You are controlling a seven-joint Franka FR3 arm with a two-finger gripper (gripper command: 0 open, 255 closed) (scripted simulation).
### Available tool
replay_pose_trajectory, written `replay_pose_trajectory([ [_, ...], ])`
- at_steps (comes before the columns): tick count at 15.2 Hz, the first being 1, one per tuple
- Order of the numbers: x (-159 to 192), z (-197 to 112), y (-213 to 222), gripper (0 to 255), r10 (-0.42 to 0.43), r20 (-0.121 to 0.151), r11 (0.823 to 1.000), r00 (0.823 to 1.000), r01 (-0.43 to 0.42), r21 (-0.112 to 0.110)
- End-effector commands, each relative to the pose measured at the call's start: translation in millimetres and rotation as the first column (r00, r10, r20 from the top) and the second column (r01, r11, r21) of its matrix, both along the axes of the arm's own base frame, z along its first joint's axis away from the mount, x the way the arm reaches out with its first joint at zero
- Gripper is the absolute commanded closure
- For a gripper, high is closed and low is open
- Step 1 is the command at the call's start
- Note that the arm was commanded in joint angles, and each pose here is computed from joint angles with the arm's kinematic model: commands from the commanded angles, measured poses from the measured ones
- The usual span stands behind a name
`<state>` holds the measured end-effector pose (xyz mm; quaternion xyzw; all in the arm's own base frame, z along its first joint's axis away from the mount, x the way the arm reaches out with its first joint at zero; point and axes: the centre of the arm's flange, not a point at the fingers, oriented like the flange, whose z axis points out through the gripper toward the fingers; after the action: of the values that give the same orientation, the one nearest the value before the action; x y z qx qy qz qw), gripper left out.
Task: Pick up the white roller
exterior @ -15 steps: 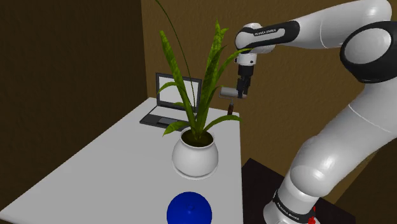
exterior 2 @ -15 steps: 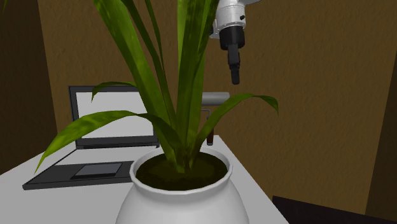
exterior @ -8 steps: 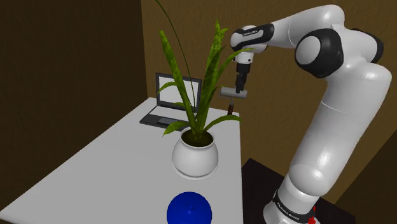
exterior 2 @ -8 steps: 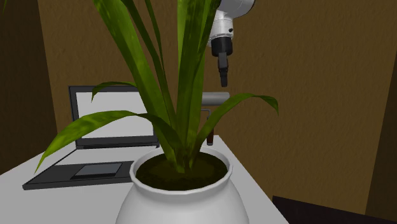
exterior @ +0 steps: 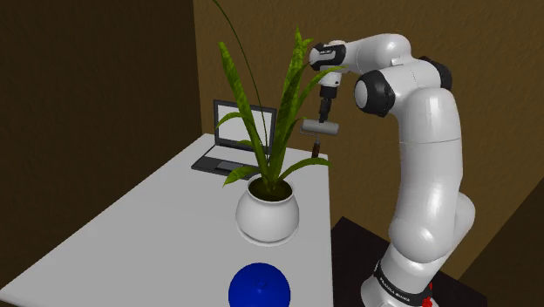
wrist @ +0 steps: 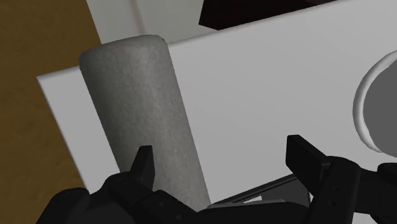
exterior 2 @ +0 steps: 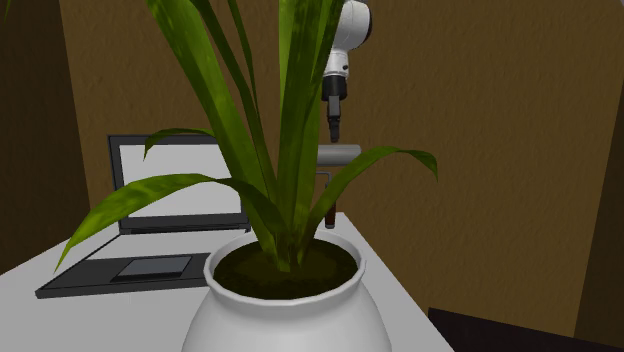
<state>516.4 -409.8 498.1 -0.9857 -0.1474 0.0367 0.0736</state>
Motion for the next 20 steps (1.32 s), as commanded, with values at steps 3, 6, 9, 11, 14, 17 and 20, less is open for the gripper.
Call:
replay_pose_trajectory([
  [3,29.8,-7.1,-33.1,0,0.038,0.014,0.999,0.999,-0.038,0.025],
  [6,29.8,-23.0,-33.1,0,0.038,0.014,0.999,0.999,-0.038,0.025],
  [9,29.8,-38.8,-33.1,0,0.038,0.014,0.999,0.999,-0.038,0.025],
  [11,29.8,-47.1,-33.1,0,0.038,0.014,0.999,0.999,-0.038,0.025],
  [14,29.8,-47.1,-33.2,255,0.038,0.014,0.999,0.999,-0.038,0.025],
  [17,29.7,-46.9,-33.3,255,0.038,0.014,0.999,0.999,-0.038,0.025],
  [20,29.8,-46.9,-33.3,255,0.038,0.014,0.999,0.999,-0.038,0.025],
])
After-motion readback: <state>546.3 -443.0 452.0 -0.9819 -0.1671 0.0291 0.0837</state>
